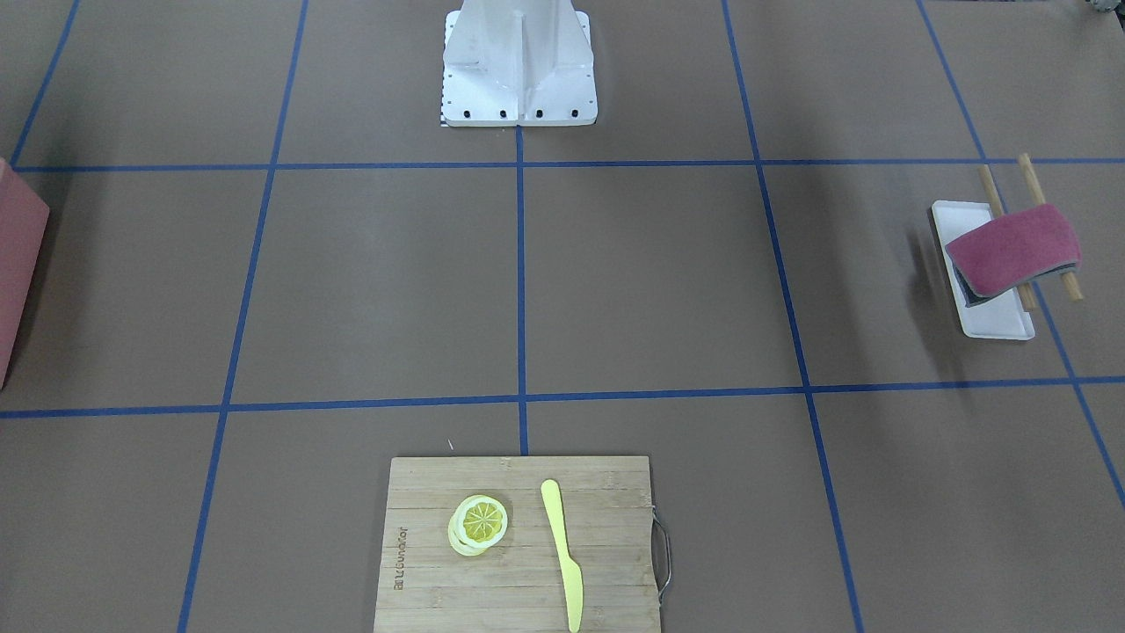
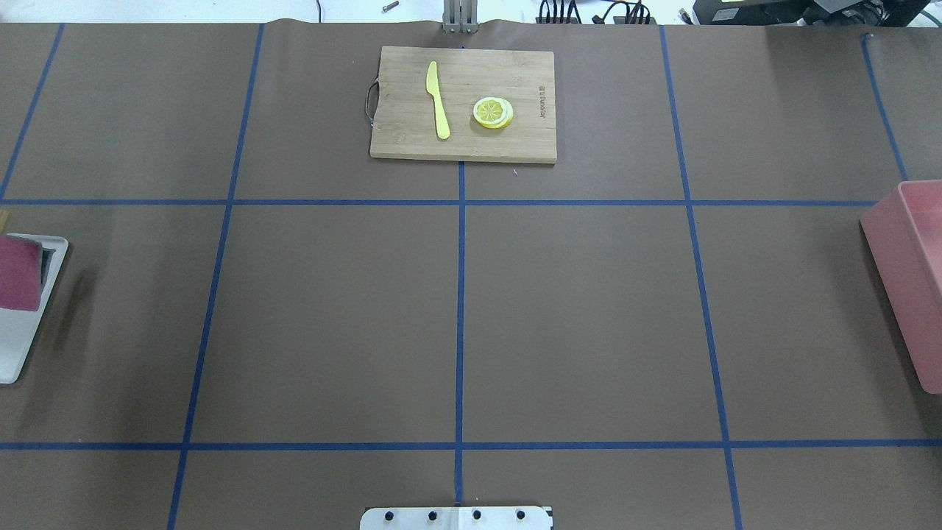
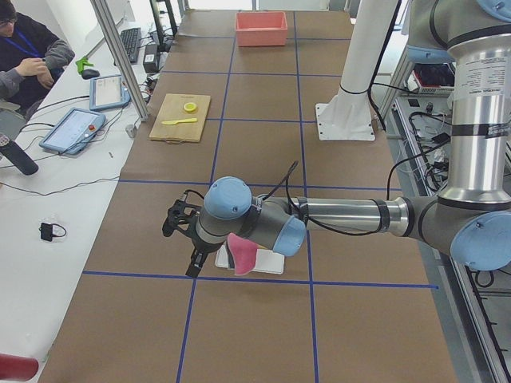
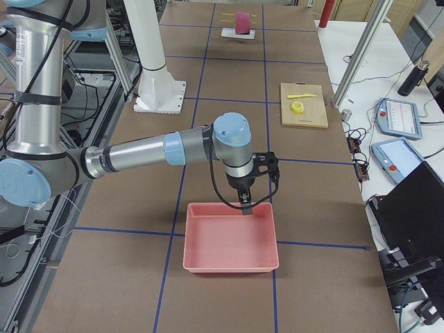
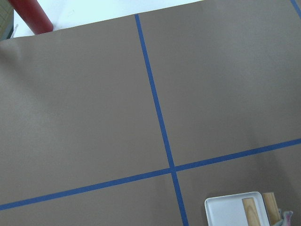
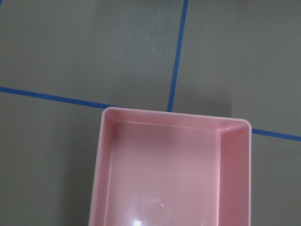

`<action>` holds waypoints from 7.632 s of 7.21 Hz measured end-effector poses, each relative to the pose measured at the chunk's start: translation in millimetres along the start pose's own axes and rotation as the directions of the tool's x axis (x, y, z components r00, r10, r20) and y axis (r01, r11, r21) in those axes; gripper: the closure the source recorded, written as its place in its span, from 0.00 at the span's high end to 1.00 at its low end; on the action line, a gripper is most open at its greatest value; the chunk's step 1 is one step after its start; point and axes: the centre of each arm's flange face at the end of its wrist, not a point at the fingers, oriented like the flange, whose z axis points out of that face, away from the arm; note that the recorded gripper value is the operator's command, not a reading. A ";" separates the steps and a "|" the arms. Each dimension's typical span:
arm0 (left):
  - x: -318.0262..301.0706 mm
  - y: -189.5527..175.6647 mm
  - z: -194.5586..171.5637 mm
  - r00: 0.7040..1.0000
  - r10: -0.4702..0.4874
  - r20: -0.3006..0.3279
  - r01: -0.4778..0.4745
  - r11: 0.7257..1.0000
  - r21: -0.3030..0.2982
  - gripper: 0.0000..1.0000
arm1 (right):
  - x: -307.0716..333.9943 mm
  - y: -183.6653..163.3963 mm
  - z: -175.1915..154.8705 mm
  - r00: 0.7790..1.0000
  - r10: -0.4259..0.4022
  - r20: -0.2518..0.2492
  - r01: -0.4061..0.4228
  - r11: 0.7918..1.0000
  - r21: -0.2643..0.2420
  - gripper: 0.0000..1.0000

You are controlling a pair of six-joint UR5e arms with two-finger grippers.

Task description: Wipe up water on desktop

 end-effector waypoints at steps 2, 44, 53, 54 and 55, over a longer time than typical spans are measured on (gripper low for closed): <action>15.0 8.9 18.7 0.999 -0.031 -0.039 0.030 0.999 -0.024 0.99 | -0.7 -0.5 -0.4 1.000 0.007 0.001 -0.007 1.000 0.002 1.00; 305.9 -152.7 59.6 0.796 -0.509 -0.327 0.520 0.852 -0.060 0.00 | -177.1 -53.3 3.8 0.949 -0.194 0.249 0.106 0.939 0.328 0.99; 639.3 -192.5 83.5 0.546 -0.758 -0.357 0.761 0.627 -0.166 0.00 | -640.0 20.0 108.6 0.920 -0.330 0.211 0.132 0.768 0.627 0.99; 648.8 -188.3 78.9 0.541 -0.761 -0.359 0.758 0.626 -0.185 0.00 | -662.2 19.2 109.0 0.927 -0.334 0.173 0.154 0.756 0.636 0.99; 658.3 -180.7 70.1 0.543 -0.761 -0.354 0.744 0.632 -0.218 0.00 | -671.8 17.7 111.9 0.932 -0.332 0.146 0.166 0.749 0.641 0.99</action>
